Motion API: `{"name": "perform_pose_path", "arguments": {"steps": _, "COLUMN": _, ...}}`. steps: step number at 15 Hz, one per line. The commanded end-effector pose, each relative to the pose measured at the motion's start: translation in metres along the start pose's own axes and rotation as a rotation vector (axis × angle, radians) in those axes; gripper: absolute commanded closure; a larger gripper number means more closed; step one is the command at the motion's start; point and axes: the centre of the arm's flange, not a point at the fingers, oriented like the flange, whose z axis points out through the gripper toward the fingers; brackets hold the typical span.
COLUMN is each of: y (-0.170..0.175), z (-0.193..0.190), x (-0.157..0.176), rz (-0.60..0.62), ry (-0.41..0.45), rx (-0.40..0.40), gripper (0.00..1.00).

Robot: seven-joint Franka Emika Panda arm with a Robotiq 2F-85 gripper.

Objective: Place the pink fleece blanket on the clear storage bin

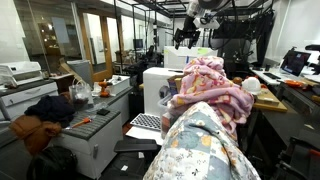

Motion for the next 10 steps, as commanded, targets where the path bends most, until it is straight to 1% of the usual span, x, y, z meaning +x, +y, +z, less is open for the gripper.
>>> {"name": "perform_pose_path", "arguments": {"steps": 1, "y": -0.021, "z": -0.009, "x": -0.031, "rz": -0.019, "ry": -0.021, "rx": 0.050, "gripper": 0.00}}
{"name": "perform_pose_path", "arguments": {"steps": 6, "y": -0.058, "z": -0.006, "x": -0.072, "rz": -0.080, "ry": -0.091, "rx": 0.080, "gripper": 0.00}}
{"name": "perform_pose_path", "arguments": {"steps": 10, "y": -0.069, "z": 0.003, "x": -0.104, "rz": -0.092, "ry": -0.158, "rx": 0.122, "gripper": 0.00}}
